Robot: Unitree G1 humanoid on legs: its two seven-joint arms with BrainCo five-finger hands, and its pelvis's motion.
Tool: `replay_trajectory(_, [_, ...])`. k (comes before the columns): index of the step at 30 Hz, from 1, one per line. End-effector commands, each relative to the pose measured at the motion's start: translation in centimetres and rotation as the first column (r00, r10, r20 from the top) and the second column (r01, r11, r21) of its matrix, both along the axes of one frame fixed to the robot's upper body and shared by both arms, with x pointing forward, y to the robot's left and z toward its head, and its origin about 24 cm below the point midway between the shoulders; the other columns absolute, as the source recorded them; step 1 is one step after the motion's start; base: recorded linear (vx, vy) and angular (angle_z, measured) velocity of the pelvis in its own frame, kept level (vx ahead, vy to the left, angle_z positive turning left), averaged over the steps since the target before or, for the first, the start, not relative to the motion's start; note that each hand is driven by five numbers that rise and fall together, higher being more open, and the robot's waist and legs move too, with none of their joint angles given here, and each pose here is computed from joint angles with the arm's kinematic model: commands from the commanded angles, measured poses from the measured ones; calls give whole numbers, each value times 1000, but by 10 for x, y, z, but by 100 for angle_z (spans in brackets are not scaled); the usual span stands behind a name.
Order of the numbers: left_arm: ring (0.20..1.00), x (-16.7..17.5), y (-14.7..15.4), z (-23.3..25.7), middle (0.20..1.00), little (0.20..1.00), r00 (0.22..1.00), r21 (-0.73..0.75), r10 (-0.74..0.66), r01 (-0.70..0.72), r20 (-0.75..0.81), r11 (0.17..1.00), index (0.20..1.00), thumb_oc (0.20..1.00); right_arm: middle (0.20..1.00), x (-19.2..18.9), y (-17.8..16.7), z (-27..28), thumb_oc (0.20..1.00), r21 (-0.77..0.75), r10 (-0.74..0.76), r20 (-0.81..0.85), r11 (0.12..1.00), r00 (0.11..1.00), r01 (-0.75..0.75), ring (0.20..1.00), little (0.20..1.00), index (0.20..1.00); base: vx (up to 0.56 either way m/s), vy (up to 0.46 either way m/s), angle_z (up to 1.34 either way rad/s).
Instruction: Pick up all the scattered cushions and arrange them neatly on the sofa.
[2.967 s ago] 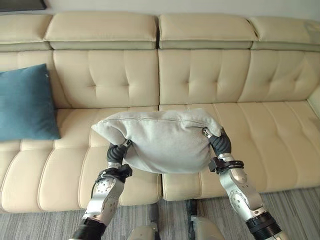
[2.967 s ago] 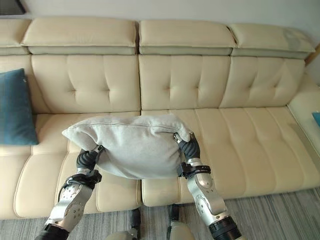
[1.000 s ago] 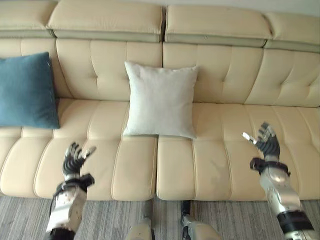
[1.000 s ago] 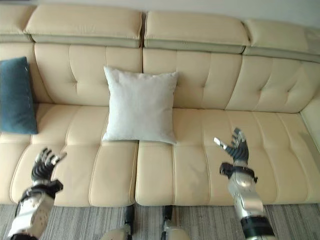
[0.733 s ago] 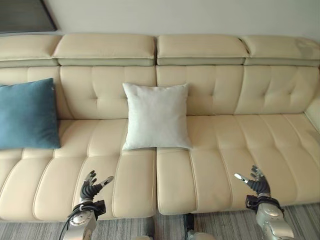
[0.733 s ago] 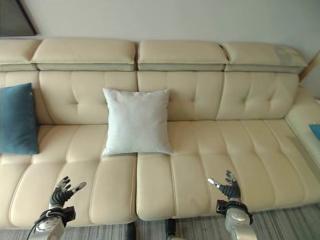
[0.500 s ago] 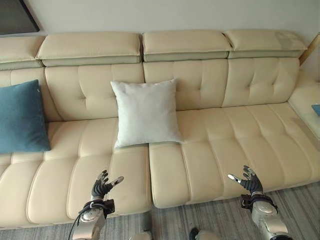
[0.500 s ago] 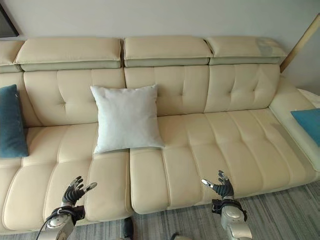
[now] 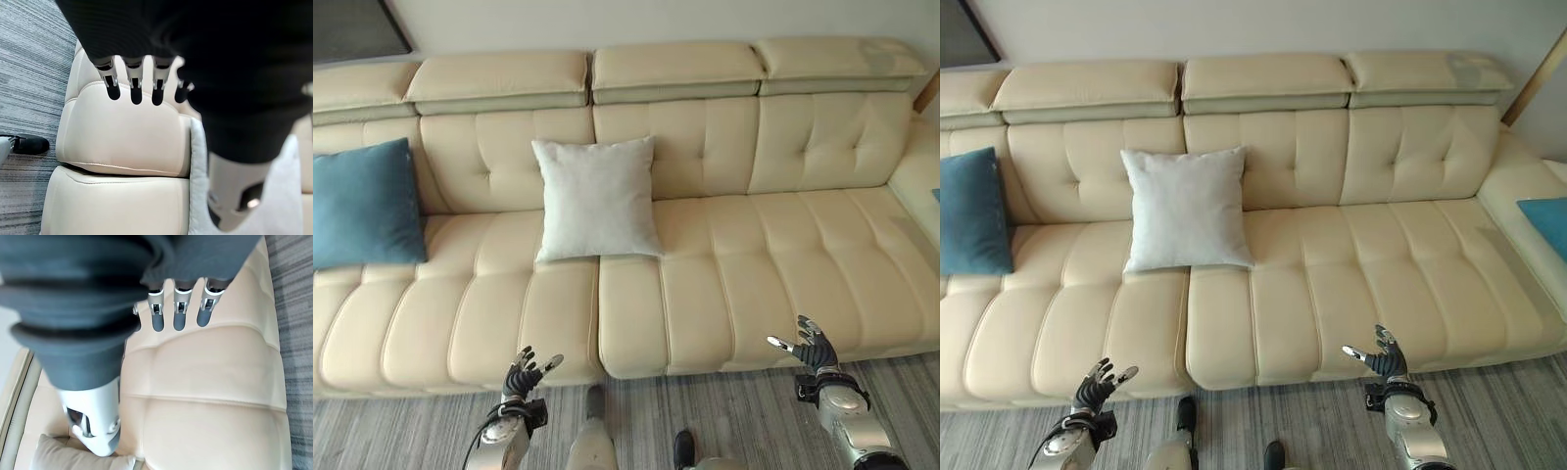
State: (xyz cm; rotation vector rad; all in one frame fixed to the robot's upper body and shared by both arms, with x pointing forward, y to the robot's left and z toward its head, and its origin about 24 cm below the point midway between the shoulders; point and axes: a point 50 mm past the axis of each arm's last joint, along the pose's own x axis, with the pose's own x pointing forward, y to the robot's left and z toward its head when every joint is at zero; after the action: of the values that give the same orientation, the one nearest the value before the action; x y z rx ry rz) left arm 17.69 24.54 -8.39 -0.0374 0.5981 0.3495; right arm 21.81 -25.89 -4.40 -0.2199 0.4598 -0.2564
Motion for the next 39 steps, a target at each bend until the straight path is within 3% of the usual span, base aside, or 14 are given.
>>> replay_trajectory(1, [1000, 26, 14, 30, 1000, 1000, 989, 64, -28, 19, 144, 998, 1000, 1000, 1000, 28, 13, 34, 1000, -2, 75, 186, 997, 980, -76, 1000, 1000, 1000, -38, 77, 6])
replay_trajectory(10, [1000, 21, 1, 25, 1000, 1000, 988, 72, -102, 94, 112, 993, 1000, 1000, 1000, 18, 11, 29, 1000, -2, 73, 161, 997, 984, -73, 1000, 1000, 1000, 5, 146, 4])
replay_trajectory(22, [1000, 24, 6, 28, 1000, 1000, 986, 115, -137, 126, 100, 985, 1000, 1000, 1000, 7, 15, 13, 1000, 38, 20, 106, 999, 994, -24, 1000, 1000, 1000, -75, 138, -46])
replay_trajectory(33, [1000, 27, -5, 32, 1000, 1000, 970, 112, -218, 206, 105, 972, 1000, 1000, 1000, -5, 7, 10, 1000, 9, -4, 75, 1000, 997, 4, 1000, 1000, 1000, 65, -79, -98])
replay_trajectory(39, [1000, 42, -26, 44, 1000, 1000, 946, 68, -252, 243, 206, 968, 1000, 1000, 1000, -10, -3, 8, 1000, -27, 18, 42, 999, 999, -17, 1000, 1000, 1000, 144, -182, -36])
